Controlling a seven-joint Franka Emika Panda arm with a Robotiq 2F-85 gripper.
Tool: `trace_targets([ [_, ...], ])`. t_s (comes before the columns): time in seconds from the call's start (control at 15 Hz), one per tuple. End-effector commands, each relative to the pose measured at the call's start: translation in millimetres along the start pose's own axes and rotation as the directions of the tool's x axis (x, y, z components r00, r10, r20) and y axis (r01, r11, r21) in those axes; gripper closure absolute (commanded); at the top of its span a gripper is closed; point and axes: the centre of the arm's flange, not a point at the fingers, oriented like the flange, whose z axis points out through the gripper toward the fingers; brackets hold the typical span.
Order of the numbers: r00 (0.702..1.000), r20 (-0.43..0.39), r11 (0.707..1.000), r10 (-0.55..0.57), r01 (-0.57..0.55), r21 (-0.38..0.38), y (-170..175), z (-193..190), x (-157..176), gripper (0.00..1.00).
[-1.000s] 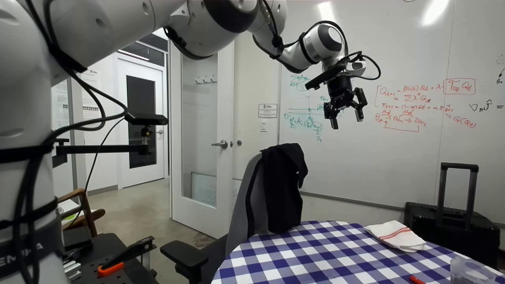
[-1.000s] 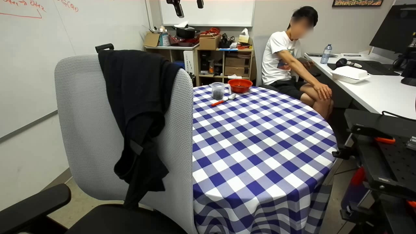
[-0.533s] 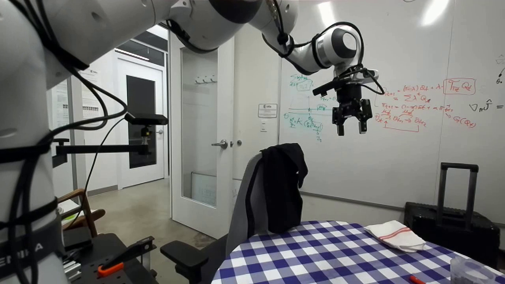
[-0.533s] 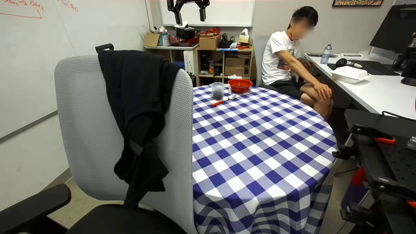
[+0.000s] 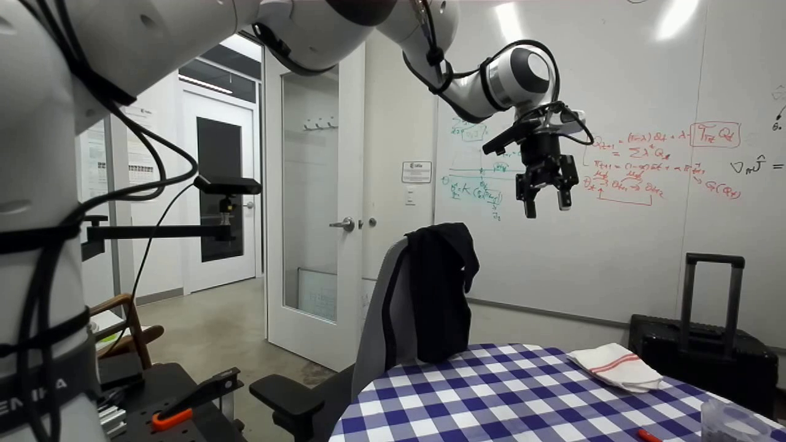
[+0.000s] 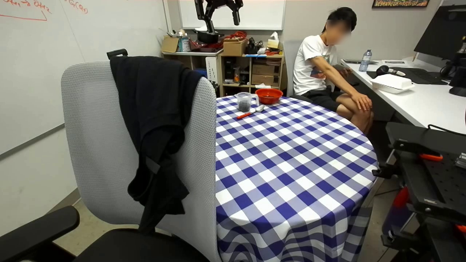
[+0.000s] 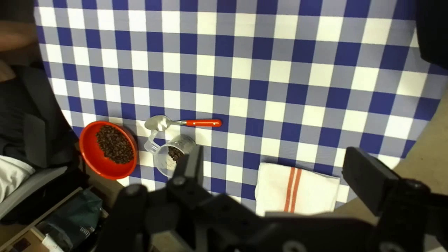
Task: Pick up the black hood and hang it on the chair
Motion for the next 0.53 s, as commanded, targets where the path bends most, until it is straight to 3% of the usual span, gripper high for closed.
trace_targets([
  [0.0,0.992,0.005,0.985,-0.123,0.123,-0.117,0.3,-2.5,-14.5,0.0],
  [0.07,0.99,0.006,0.983,-0.141,0.141,-0.121,-0.6,-2.4,-11.4,0.0],
  [0.13,0.996,0.004,0.992,-0.088,0.088,-0.085,-5.7,1.8,-5.6,0.0],
  [0.47,0.996,0.007,0.992,-0.092,0.093,-0.088,-5.7,4.7,-5.2,0.0],
])
